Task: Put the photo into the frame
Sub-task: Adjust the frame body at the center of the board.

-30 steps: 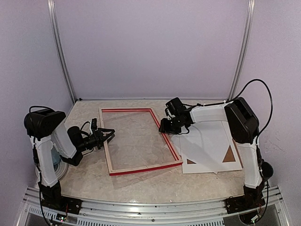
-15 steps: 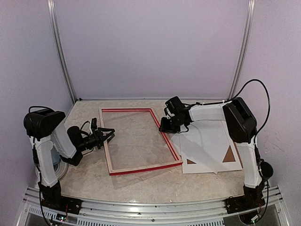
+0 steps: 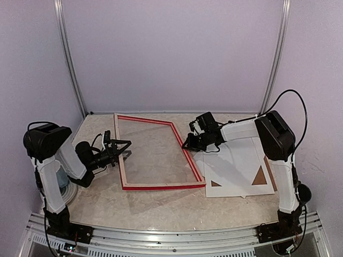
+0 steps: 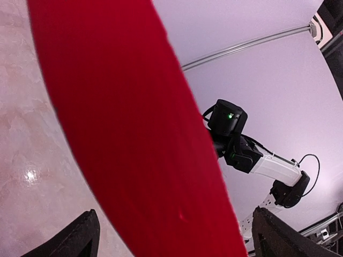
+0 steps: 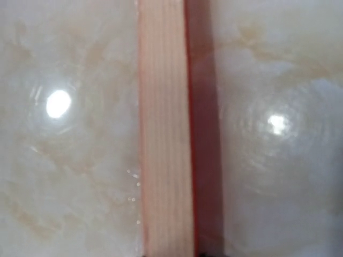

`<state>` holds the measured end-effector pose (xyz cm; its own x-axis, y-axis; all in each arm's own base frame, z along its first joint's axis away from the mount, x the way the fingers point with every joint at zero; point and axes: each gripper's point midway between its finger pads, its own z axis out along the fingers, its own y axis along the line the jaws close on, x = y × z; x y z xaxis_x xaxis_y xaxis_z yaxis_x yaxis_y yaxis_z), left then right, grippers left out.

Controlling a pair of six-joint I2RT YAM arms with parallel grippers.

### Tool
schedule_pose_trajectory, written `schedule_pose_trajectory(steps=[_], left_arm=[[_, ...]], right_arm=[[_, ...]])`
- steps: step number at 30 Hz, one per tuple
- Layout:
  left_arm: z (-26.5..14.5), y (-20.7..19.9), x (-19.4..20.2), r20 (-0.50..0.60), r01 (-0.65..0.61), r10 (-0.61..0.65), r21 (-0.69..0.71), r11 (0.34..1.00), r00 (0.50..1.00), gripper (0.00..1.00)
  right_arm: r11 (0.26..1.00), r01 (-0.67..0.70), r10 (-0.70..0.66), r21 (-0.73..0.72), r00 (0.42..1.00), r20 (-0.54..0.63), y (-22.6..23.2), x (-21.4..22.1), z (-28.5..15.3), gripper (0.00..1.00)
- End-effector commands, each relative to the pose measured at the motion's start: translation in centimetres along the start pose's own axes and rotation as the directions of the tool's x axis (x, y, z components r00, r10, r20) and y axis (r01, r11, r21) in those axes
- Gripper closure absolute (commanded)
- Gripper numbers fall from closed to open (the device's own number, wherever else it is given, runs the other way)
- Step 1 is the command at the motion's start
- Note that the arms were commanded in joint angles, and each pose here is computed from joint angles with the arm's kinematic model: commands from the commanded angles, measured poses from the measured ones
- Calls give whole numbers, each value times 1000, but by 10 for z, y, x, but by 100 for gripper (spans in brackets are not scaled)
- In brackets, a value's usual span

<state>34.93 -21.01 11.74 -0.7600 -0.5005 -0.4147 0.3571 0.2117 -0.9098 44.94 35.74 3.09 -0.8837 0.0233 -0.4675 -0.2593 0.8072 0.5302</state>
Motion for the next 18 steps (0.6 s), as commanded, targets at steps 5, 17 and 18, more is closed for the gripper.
schedule_pose_trajectory(steps=[5, 17, 18], left_arm=[[-6, -67, -18, 107, -228, 210, 205, 952, 972, 1], [-31, -100, -48, 286, -297, 239, 181, 937, 928, 1], [-34, -101, -50, 303, -289, 227, 177, 941, 926, 1]], right_arm=[[987, -142, 131, -73, 982, -139, -23, 49, 8, 100], [981, -174, 158, -90, 975, -159, -30, 58, 9, 100], [981, -175, 160, -88, 974, -159, -31, 58, 9, 100]])
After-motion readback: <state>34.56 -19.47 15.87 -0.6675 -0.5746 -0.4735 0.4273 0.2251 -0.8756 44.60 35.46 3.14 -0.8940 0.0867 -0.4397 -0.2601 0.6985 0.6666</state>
